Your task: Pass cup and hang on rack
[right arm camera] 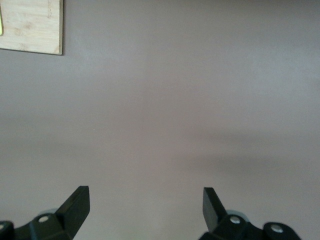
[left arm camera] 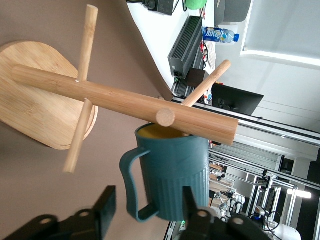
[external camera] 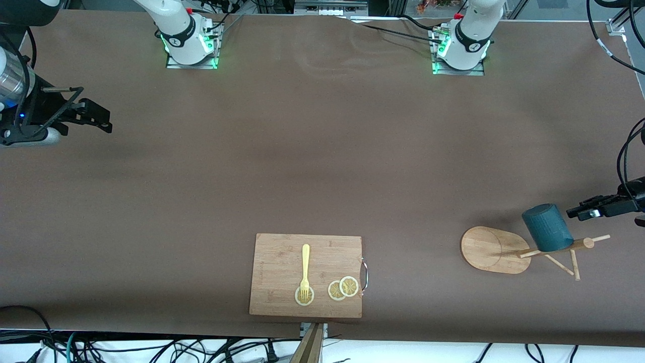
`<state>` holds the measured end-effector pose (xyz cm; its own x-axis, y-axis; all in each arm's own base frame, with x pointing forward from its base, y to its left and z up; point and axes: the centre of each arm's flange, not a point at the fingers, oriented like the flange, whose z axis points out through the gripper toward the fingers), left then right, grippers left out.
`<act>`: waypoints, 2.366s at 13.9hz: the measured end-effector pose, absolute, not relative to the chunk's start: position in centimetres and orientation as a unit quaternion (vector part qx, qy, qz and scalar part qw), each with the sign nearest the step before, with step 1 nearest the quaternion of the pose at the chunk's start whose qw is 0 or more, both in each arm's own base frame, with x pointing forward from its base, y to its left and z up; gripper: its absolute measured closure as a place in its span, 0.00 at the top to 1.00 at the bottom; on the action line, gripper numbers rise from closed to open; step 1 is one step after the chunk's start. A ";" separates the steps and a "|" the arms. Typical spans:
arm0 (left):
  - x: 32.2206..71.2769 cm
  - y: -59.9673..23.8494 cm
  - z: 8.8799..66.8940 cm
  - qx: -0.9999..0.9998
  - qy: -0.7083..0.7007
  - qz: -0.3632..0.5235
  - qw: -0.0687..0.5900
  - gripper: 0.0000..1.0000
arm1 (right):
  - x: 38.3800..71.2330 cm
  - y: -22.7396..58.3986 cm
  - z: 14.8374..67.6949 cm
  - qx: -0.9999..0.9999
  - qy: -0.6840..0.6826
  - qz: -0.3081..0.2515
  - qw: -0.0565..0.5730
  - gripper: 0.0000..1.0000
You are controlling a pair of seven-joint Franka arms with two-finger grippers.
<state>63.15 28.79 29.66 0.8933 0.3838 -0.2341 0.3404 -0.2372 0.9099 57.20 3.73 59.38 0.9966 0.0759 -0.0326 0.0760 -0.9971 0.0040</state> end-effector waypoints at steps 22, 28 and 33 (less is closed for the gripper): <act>63.6 4.0 53.4 0.991 -0.123 -0.060 0.009 1.00 | 57.5 3.8 59.6 0.999 0.038 -0.004 0.002 1.00; 61.6 -5.5 57.2 0.986 -0.163 -0.044 -0.009 1.00 | 57.5 3.8 59.6 0.999 0.039 -0.004 0.002 1.00; 59.7 -5.6 59.4 0.988 -0.149 -0.032 -0.029 1.00 | 57.5 3.8 59.6 0.999 0.038 -0.004 0.002 1.00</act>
<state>59.73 -5.60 59.41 0.9534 -0.2929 -0.0722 -0.2967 -0.9537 -0.0485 57.47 3.79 59.60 0.9970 0.0768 -0.0077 0.0769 -0.9970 0.0043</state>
